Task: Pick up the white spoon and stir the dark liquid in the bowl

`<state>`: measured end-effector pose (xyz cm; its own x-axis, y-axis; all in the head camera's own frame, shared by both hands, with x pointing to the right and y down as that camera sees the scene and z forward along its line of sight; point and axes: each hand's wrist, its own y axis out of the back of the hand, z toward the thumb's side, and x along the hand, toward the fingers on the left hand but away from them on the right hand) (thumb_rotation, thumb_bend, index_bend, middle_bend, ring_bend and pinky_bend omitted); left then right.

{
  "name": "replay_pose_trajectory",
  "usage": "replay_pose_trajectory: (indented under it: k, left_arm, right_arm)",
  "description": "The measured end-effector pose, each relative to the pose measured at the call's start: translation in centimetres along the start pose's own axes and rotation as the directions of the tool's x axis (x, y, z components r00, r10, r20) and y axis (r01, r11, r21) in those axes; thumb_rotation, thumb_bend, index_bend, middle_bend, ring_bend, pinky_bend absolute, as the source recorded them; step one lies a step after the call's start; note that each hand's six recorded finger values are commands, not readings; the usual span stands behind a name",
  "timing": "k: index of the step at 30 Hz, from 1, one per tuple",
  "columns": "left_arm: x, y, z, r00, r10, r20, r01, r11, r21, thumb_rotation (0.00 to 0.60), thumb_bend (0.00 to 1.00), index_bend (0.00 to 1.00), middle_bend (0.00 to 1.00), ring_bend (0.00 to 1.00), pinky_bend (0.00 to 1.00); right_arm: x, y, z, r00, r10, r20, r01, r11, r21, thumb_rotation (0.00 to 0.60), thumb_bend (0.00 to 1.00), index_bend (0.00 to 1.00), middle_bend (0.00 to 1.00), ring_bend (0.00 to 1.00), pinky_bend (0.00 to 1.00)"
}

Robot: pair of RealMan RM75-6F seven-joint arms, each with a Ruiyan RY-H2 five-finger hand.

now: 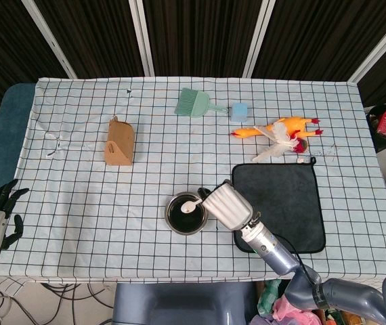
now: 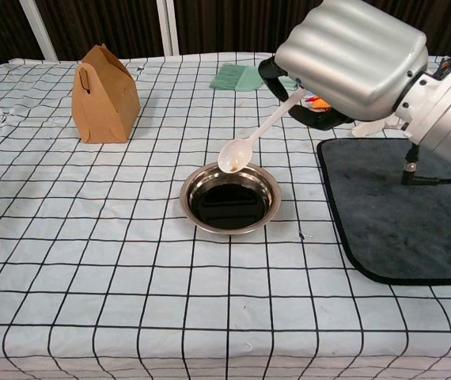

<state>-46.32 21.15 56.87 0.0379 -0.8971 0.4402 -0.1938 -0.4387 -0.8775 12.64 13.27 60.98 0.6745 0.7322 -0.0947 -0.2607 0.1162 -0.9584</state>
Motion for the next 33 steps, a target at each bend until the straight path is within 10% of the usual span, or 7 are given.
replay_pose_trajectory:
  k: [33]
  left_arm:
    - [0.0, 0.1, 0.0, 1.000, 0.004, 0.000, -0.004, 1.000, 0.000, 0.600, 0.73, 0.17, 0.00, 0.00, 0.00]
  right_arm:
    - [1.8, -4.4, 3.7, 1.000, 0.006, 0.019, -0.007, 1.000, 0.011, 0.600, 0.39, 0.68, 1.00, 1.00, 1.00]
